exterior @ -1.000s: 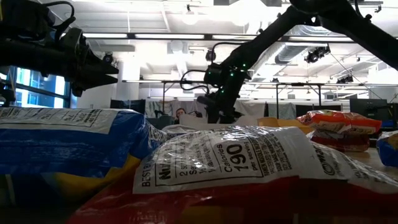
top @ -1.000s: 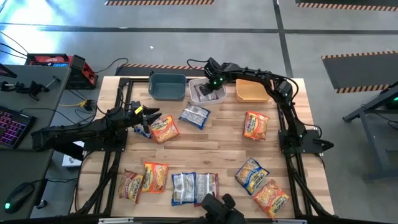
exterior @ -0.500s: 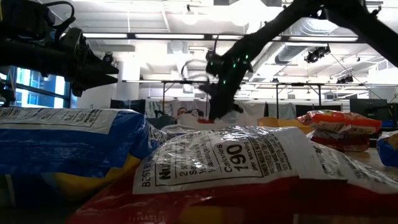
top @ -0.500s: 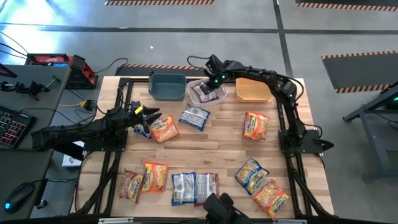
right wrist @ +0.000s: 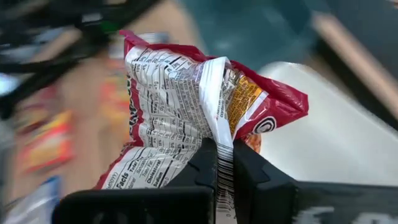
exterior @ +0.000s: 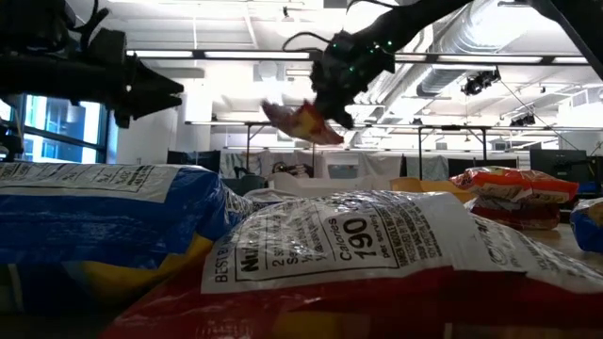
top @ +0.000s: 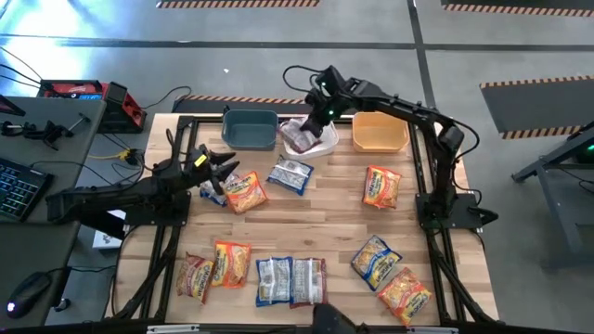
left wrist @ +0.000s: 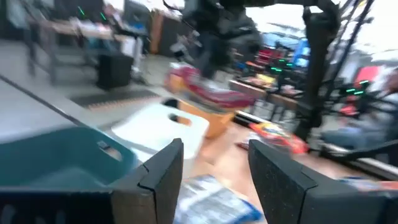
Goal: Sort Maruchan noodles
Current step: Put the top middle red noodle pack into the white bin
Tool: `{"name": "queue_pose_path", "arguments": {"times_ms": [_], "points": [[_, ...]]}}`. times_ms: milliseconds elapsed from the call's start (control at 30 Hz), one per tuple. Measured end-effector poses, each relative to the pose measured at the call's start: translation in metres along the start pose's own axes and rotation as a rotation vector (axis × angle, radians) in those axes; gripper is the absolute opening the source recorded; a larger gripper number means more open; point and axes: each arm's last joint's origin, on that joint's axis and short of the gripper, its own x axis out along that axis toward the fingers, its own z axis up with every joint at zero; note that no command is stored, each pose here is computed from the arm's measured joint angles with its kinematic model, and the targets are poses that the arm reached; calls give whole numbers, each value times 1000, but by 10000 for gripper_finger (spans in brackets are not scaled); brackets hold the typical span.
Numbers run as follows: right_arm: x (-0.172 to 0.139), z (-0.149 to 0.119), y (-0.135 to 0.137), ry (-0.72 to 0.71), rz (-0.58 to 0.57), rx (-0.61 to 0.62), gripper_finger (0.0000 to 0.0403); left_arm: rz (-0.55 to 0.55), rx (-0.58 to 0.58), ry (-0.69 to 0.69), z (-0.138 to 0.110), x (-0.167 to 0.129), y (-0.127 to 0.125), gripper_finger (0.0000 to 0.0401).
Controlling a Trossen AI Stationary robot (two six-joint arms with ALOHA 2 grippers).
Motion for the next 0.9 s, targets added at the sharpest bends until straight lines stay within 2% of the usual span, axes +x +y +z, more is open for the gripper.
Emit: {"name": "queue_pose_path", "arguments": {"times_ms": [100,200,333,467,567,733,900], "points": [[11,2,15,-16,123,-92,0,47,86,-18,4,4,0,193],[21,5,36,-47,297,-204,0,54,186,-21,14,10,-3,215],[28,3,58,-39,451,-269,0,4,364,-14,32,22,-11,237],[31,-1,68,-21,538,-319,0,-162,534,-48,57,37,-24,243],[32,-2,73,-17,596,-333,0,-292,618,-43,70,50,-33,243],[33,-4,76,-2,615,-325,0,-370,695,79,80,81,-43,243],[33,-7,75,22,614,-324,0,-478,695,183,76,110,-50,243]]}}
